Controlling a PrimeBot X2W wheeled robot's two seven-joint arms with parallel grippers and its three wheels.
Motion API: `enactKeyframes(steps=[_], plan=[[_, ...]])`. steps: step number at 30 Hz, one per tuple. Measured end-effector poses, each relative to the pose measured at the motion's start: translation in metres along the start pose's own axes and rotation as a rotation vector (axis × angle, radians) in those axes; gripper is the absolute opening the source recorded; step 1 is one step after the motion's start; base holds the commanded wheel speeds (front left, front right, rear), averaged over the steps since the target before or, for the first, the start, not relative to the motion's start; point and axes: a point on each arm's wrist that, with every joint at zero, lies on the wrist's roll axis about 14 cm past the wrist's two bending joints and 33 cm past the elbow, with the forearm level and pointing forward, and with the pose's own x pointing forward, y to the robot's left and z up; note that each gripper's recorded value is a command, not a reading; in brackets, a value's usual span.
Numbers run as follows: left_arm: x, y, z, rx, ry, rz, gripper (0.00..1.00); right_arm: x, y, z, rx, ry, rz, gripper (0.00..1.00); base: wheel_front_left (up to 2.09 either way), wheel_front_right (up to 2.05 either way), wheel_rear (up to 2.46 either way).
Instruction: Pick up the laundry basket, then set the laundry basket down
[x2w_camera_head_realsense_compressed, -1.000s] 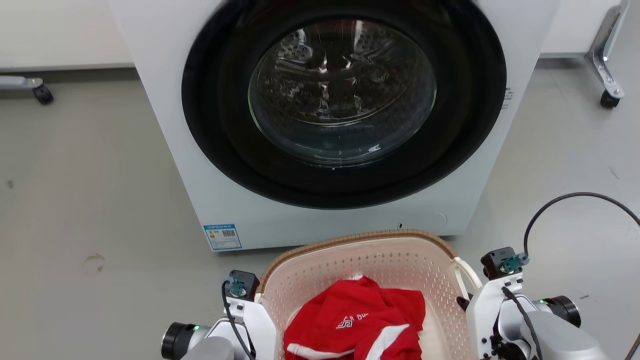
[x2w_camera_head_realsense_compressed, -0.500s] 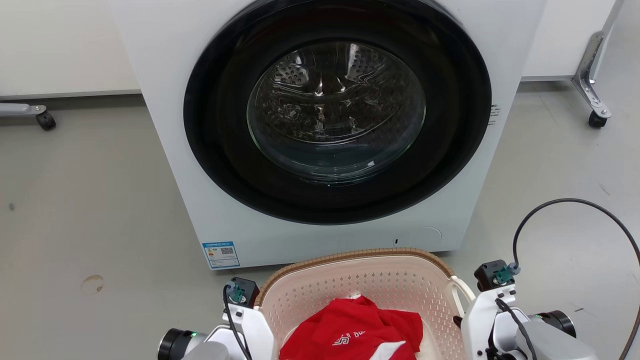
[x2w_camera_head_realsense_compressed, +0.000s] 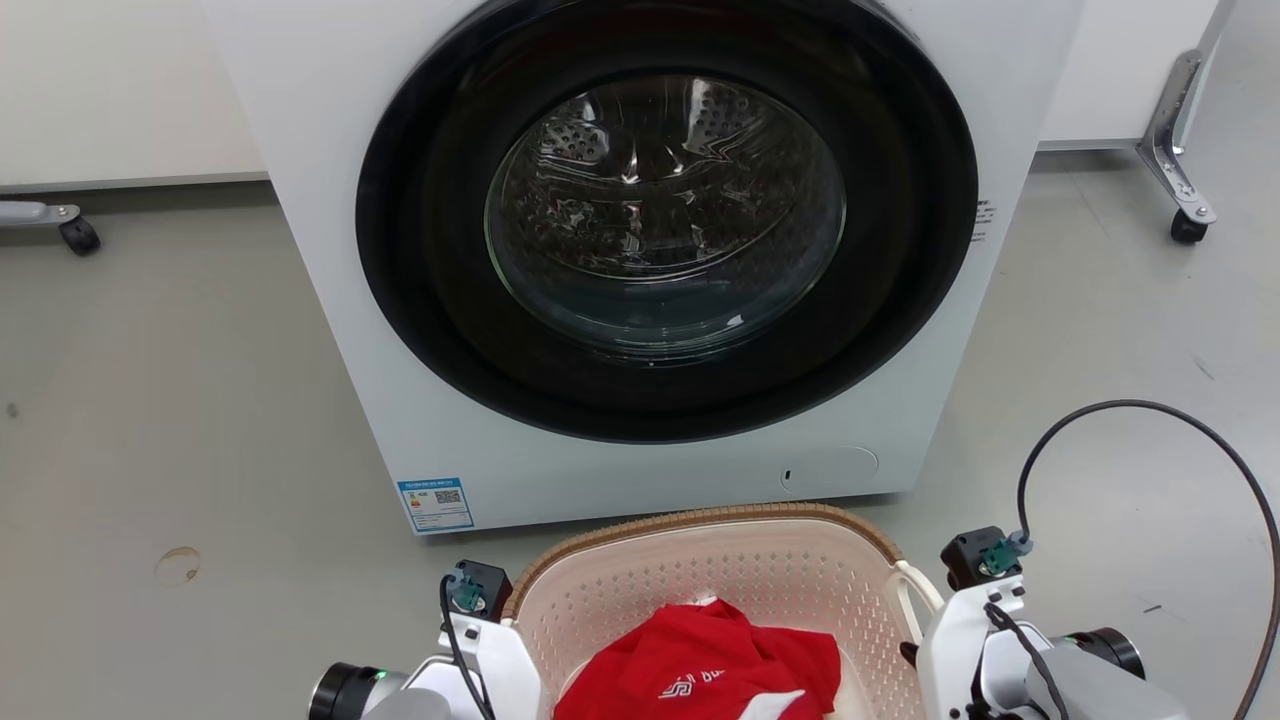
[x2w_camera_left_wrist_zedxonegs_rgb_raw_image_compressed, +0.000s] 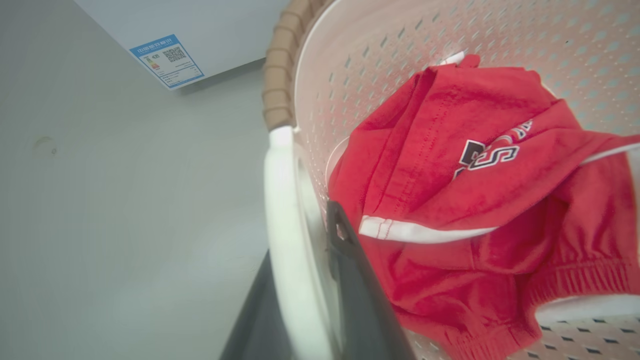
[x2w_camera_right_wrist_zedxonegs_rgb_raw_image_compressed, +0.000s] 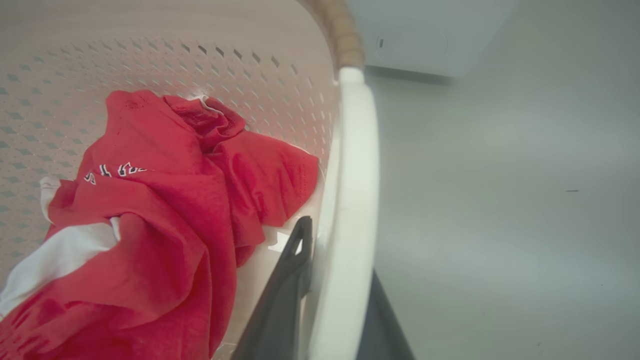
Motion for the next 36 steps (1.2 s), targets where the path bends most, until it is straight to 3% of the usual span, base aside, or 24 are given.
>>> enactKeyframes(steps=[36], plan=[[0.0062, 0.0065, -0.0003, 0.011, 0.012, 0.003, 0.0, 0.0055, 0.0035, -0.0073, 0.028, 0.024, 0.024, 0.0, 0.0, 0.0, 0.0]])
